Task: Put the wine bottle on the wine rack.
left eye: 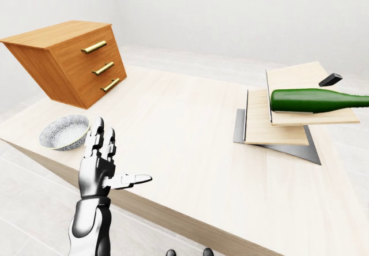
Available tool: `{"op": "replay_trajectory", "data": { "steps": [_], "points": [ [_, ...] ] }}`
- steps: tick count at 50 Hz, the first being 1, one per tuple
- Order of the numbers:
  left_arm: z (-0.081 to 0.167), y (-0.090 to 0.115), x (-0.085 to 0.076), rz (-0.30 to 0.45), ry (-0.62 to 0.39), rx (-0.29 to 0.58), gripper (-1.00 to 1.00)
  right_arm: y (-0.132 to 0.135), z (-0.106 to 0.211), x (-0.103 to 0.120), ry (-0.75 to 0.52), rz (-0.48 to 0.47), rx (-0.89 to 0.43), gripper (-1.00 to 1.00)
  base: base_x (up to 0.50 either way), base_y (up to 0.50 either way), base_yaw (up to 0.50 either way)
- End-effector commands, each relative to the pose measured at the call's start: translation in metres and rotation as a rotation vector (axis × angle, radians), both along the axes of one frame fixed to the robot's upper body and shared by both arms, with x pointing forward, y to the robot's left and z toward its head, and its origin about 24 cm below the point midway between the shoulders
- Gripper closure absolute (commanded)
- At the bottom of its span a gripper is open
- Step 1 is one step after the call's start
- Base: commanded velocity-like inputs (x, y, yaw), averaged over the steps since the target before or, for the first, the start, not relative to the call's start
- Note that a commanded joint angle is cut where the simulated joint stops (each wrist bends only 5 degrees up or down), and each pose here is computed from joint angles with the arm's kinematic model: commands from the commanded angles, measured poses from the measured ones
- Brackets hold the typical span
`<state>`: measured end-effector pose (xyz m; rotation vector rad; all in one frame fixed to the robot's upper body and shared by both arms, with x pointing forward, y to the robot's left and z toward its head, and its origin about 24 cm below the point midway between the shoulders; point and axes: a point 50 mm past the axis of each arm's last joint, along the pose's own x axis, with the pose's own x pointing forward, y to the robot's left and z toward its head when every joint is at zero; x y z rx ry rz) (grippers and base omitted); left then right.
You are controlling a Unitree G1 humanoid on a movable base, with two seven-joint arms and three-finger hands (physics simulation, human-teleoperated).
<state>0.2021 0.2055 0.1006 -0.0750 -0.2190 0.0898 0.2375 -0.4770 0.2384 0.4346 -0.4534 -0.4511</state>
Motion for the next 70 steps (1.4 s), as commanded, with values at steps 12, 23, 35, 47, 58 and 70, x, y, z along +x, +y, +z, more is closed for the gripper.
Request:
{"op": "replay_trajectory", "data": {
  "steps": [12, 23, 35, 47, 58, 70],
  "points": [
    [-0.001, -0.002, 0.000, -0.005, -0.002, 0.000, -1.00, -0.016, 0.036, -0.040, -0.081, -0.072, -0.084, -1.00, 0.00, 0.00, 0.00],
    [-0.002, -0.002, -0.001, -0.006, -0.001, -0.002, -1.00, -0.009, 0.079, -0.060, -0.299, -0.120, -0.037, -1.00, 0.00, 0.00, 0.00],
    [-0.001, -0.001, -0.003, -0.011, -0.005, -0.005, -1.00, 0.009, 0.103, -0.075, -0.506, -0.075, 0.119, -1.00, 0.00, 0.00, 0.00],
    [0.007, -0.003, -0.008, -0.015, -0.028, 0.000, -1.00, 0.032, 0.134, -0.084, -0.607, 0.055, 0.304, -1.00, 0.00, 0.00, 0.00],
    [0.016, -0.005, -0.013, -0.022, -0.063, 0.010, -1.00, 0.050, 0.152, -0.092, -0.676, 0.166, 0.378, -1.00, 0.00, 0.00, 0.00],
    [0.027, -0.004, -0.020, -0.019, -0.115, 0.018, -1.00, 0.052, 0.170, -0.117, -0.808, 0.189, 0.347, -1.00, 0.00, 0.00, 0.00]
  ]
}}
